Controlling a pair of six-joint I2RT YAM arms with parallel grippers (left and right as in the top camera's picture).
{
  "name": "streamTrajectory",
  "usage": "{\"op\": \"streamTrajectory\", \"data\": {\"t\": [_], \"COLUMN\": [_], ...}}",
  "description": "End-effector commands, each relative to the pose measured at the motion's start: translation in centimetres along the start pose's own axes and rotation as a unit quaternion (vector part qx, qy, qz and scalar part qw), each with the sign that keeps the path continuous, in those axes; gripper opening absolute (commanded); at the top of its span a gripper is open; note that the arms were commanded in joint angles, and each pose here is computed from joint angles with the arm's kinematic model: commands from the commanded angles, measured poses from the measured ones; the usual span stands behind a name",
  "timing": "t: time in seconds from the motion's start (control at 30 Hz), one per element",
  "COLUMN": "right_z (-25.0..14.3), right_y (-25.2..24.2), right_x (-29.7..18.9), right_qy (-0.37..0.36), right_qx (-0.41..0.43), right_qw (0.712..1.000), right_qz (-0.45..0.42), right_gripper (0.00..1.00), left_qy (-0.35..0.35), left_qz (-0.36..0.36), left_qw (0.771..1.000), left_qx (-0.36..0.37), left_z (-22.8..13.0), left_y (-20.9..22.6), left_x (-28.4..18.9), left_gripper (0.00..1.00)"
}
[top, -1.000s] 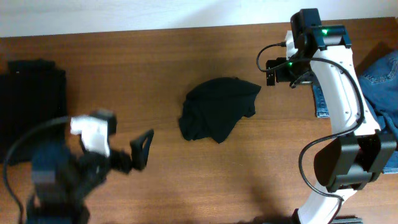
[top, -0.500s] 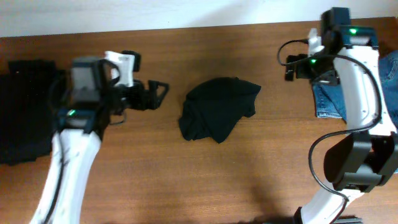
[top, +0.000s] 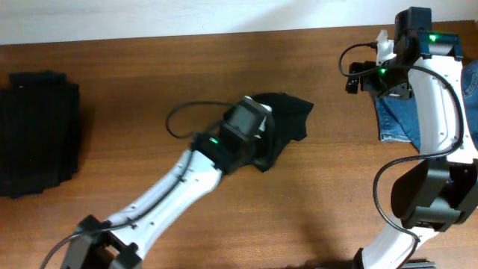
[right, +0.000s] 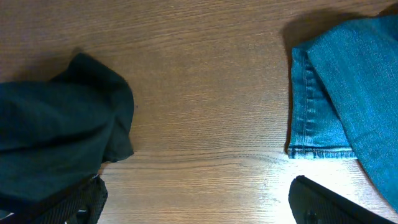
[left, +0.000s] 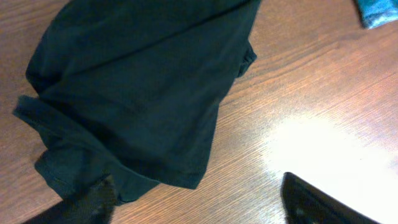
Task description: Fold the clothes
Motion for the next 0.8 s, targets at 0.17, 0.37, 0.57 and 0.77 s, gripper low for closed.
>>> {"op": "streamTrajectory", "data": {"t": [0.17, 0.37, 0.57, 0.77], "right_z": [0.0, -0.1, 0.0, 0.0], "right_y": [0.1, 0.0, 0.0, 0.1], "right_x": [1.5, 2.3, 2.3, 2.3], "right_qy": [0.015, 0.026, 0.025, 0.024], "right_qx": [-0.005, -0.004, -0.004, -0.004], "right_qw": [1.0, 1.0, 1.0, 1.0], "right_qz": [0.005, 0.004, 0.004, 0.005], "right_gripper": [0.99, 0.99, 0.99, 0.98], "left_qy": [0.0, 0.024, 0.044, 0.064], "left_qz": [0.131, 0.138, 0.101, 0.103], "left_qw": [0.988, 0.982, 0.983, 0.979], "left_qx": [-0.079, -0.124, -0.144, -0.163], "left_z": [-1.3, -2.8, -3.7, -4.9], "left_y": [1.0, 1.2, 0.1, 0.1], "left_x": [3.6, 6.2, 8.4, 9.8], "left_gripper": [0.99, 0.89, 0.7, 0.65]}}
Point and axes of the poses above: each gripper's point midway between its finger pads, its own x axis out along the fingers, its own y axis along the line the jaws close on, z = x × y, the point moved 4 cm from there along -x, back along the fingers, and after that the axes turned 7 degrees about x, right-handed, at the moved point
